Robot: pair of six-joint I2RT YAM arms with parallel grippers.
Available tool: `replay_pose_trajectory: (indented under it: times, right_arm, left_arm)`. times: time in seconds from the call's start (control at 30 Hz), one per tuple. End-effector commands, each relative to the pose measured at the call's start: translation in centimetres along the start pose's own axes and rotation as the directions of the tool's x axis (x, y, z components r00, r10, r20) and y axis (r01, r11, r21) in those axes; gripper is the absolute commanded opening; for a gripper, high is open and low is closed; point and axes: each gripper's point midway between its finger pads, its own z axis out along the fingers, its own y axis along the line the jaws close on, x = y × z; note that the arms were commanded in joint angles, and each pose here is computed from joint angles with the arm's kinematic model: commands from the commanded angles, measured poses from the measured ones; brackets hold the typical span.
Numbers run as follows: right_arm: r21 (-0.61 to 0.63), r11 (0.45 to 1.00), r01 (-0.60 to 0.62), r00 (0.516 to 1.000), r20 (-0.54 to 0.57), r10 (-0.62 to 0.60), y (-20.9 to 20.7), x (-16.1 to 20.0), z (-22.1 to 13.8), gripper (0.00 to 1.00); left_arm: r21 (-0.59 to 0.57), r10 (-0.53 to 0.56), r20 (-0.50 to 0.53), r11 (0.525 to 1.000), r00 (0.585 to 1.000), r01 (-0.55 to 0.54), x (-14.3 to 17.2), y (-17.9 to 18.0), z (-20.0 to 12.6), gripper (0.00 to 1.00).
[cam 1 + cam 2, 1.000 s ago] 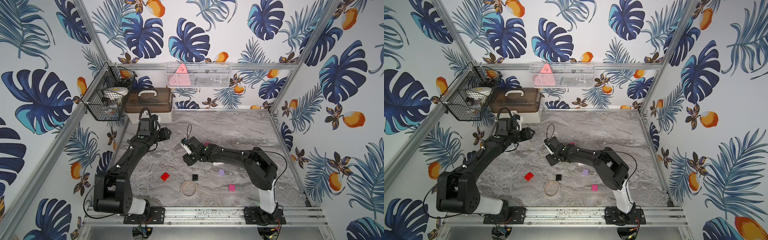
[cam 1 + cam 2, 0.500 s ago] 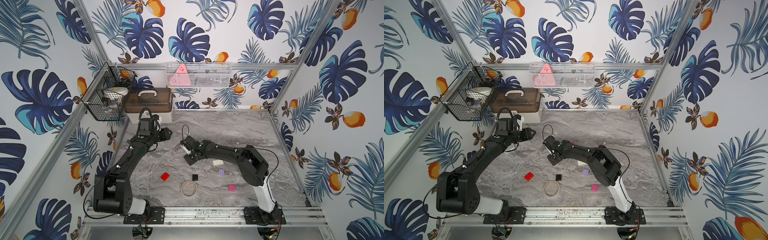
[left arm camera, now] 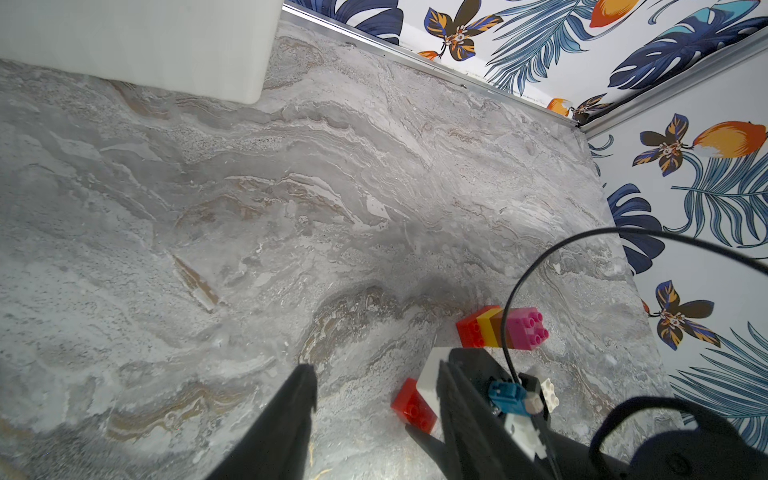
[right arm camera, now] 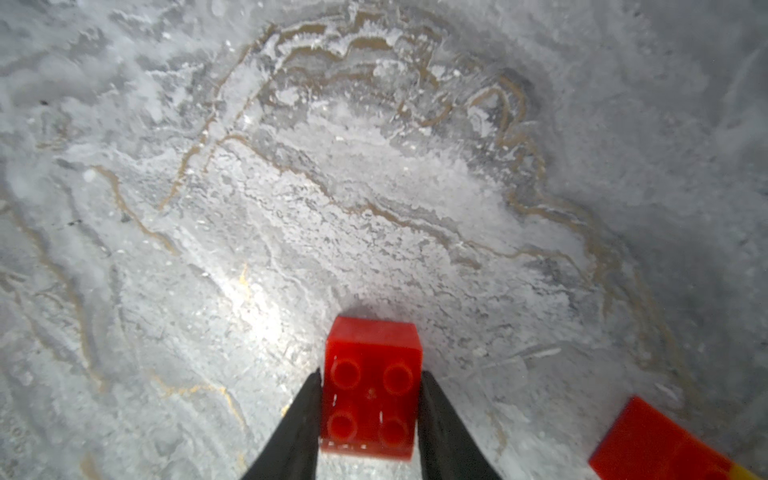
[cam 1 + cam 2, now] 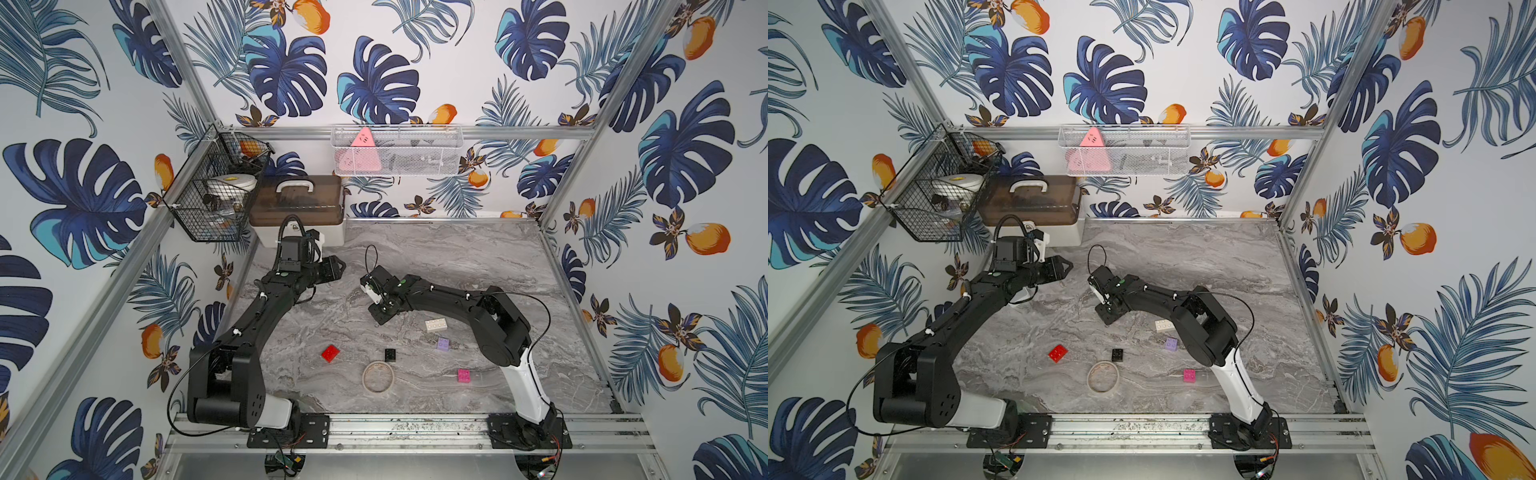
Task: Assemble the number 1 with lego
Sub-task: Place the lego brick at the center of the board, then pick up the lego brick from the center of the board.
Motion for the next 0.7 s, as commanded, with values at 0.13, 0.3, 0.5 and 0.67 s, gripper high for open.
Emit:
replay_pose_trajectory:
  times: [0.13,0.3,0.5,0.67]
  right_arm:
    - [-0.026,0.999,0.029,0.999,-0.021,-0.030,0.42,0.11,-0.22,0.30]
    - [-0.022,1.000,0.019,0.999,-0.032,-0.019,0.37,0.42,0.00,0.42]
    - [-0.027,1.000,-0.006,0.999,-0.032,0.006,0.41,0.35,0.42,0.46]
    - [-0.027,1.000,-0.004,0.999,-0.036,0.003,0.42,0.07,0.32,0.34]
  left_arm:
    - [0.021,0.032,0.013,0.999,0.999,-0.032,-0.46,-0.42,-0.01,0.53]
    - [0.023,0.033,0.015,0.999,0.999,-0.034,-0.51,-0.45,-0.03,0.52]
    - [0.022,0.034,0.014,0.999,0.999,-0.034,-0.41,-0.42,-0.01,0.52]
    - [0.021,0.037,0.015,0.999,0.999,-0.037,-0.47,-0.43,-0.02,0.52]
